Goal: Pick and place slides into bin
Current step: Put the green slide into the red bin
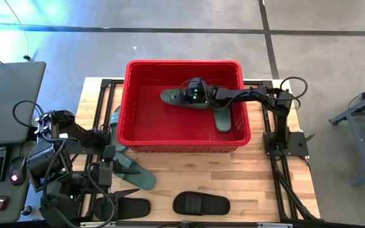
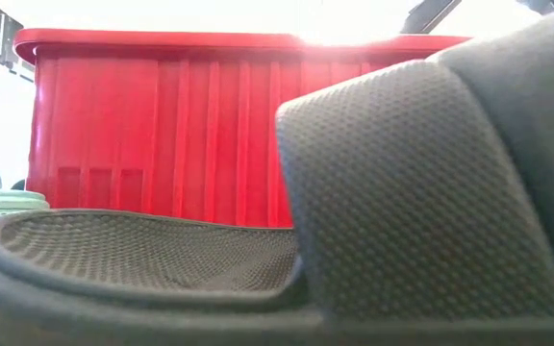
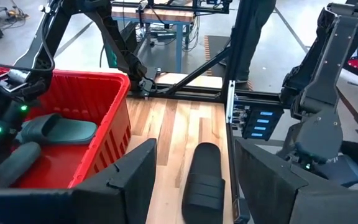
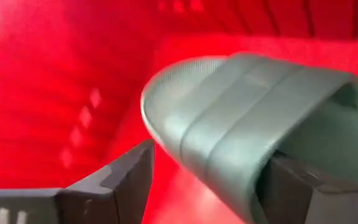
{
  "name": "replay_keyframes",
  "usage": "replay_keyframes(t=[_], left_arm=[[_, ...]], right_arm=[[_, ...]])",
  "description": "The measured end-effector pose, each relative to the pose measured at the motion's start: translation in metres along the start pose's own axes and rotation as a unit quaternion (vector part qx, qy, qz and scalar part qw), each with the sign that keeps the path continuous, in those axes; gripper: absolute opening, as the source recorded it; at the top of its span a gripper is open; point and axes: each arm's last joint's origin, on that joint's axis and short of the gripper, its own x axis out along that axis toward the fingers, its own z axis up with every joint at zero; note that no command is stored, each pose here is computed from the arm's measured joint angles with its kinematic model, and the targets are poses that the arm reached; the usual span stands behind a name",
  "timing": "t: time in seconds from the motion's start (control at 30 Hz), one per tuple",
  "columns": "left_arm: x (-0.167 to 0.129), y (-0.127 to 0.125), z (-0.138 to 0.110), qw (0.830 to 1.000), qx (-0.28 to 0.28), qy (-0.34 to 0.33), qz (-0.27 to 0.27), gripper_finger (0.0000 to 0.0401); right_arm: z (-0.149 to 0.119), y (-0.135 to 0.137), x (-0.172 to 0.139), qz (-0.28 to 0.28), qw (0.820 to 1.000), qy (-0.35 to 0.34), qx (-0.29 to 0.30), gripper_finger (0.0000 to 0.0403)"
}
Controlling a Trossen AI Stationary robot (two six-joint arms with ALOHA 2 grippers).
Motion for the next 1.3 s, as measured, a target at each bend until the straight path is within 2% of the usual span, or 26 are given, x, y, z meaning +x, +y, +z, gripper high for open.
replay_keyframes(t=[0.13,0.27,0.3,0.37,0.53,0.6,0.67,0.77,0.83,0.97,1.07,1.2,1.27,1.3], left_arm=[[0.000,0.000,0.000,1.000,0.002,0.000,0.000,0.0200],[0.000,0.000,0.000,1.000,0.002,0.000,0.001,0.0200],[0.000,0.000,0.000,1.000,0.003,0.000,0.001,0.0200],[0.000,0.000,0.000,1.000,0.003,-0.001,0.002,0.0200],[0.000,0.000,0.000,1.000,0.004,0.000,0.002,0.0200],[0.000,0.000,0.000,1.000,0.004,0.000,0.002,0.0200],[0.000,0.000,-0.001,1.000,0.007,0.001,0.002,0.0200],[0.000,0.000,-0.002,1.000,0.012,0.013,-0.006,0.0200],[0.000,0.000,-0.003,1.000,0.015,0.022,-0.013,0.0200],[0.000,0.000,-0.004,0.999,0.017,0.035,-0.026,0.0200],[0.000,0.000,-0.004,0.999,0.022,0.039,-0.030,0.0200],[0.000,-0.002,-0.006,0.996,0.030,0.062,-0.058,0.0200],[-0.001,-0.003,-0.007,0.992,0.032,0.086,-0.086,0.0200],[-0.001,-0.004,-0.008,0.990,0.032,0.096,-0.099,0.0200]], right_arm=[[-0.007,-0.005,0.000,-0.028,0.998,0.036,-0.042,0.0239],[-0.004,-0.010,-0.001,-0.067,0.994,0.013,-0.085,0.0238],[-0.003,-0.010,-0.001,-0.076,0.994,0.000,-0.083,0.0238],[-0.001,-0.008,-0.001,-0.070,0.997,-0.016,-0.042,0.0238],[0.005,0.000,-0.001,0.016,0.996,-0.003,0.085,0.0238],[0.009,0.006,-0.003,0.067,0.992,0.016,0.104,0.0238],[0.009,0.018,-0.007,0.142,0.984,0.047,0.095,0.0238],[-0.001,0.052,-0.021,0.274,0.955,0.104,0.045,0.0238],[-0.006,0.076,-0.038,0.345,0.931,0.116,0.019,0.0238],[-0.018,0.126,-0.080,0.468,0.879,0.090,-0.017,0.0238],[-0.048,0.156,-0.108,0.511,0.849,0.130,-0.032,0.0238],[-0.110,0.190,-0.140,0.554,0.797,0.231,-0.060,0.0238],[-0.141,0.201,-0.155,0.556,0.785,0.266,-0.068,0.0238],[-0.157,0.205,-0.161,0.549,0.785,0.277,-0.072,0.0238]])
